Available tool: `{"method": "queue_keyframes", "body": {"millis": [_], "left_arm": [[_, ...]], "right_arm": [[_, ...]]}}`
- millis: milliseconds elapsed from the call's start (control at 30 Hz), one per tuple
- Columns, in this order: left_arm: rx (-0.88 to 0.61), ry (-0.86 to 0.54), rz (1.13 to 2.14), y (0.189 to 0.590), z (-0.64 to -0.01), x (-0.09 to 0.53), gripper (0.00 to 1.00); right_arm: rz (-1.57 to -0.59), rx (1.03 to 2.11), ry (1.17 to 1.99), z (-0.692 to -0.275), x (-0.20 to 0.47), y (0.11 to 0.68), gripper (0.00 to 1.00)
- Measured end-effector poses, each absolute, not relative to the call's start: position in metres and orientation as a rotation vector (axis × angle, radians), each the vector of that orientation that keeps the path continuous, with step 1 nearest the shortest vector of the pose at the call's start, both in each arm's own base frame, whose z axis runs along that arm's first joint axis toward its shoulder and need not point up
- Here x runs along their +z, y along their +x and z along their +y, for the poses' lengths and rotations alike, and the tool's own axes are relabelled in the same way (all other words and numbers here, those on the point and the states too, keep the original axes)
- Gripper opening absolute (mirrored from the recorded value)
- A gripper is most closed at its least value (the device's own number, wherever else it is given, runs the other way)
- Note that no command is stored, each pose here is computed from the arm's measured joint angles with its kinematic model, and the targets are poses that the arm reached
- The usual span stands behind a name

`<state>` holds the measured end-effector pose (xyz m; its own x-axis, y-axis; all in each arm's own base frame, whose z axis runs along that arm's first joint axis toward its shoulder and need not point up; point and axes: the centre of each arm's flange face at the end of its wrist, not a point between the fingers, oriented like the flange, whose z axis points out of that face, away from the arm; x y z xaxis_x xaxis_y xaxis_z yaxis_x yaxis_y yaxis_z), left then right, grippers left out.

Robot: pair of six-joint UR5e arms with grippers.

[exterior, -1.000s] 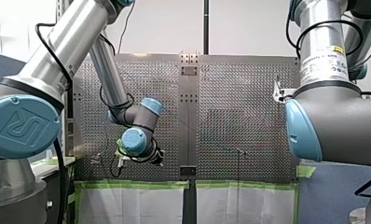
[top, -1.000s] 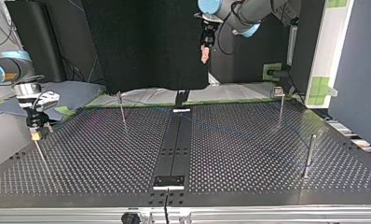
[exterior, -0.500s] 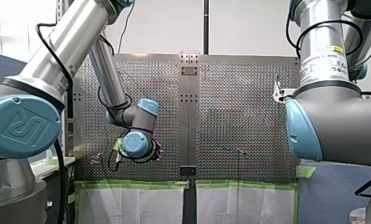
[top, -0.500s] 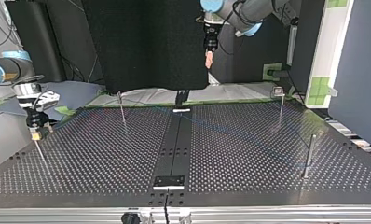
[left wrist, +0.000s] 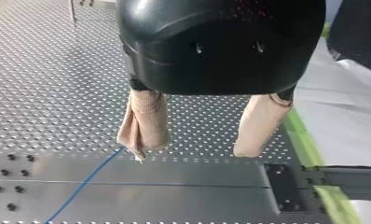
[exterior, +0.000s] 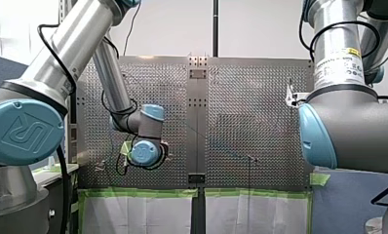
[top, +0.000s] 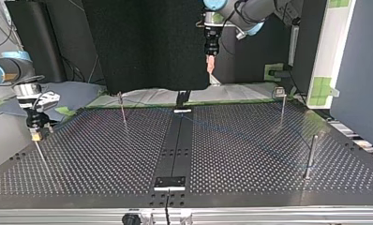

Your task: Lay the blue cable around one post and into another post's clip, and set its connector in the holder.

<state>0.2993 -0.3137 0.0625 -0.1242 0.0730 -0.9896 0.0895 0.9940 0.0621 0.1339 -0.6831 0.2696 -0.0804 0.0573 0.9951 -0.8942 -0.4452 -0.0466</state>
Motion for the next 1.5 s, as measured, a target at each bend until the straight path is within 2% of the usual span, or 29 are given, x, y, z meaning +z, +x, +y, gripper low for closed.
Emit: {"method": "queue_keyframes", "body": {"millis": [933,1500], "left_arm": [[-0.115,0.002,1.467,0.319,-0.33,0.086,1.0],[-0.047,0.075,1.573,0.31,-0.322,0.074,1.0]], "right_arm": [[-0.948,1.625,1.447,-0.683,0.27,0.134,1.0],[-0.948,1.625,1.447,-0.683,0.27,0.134,1.0]]}}
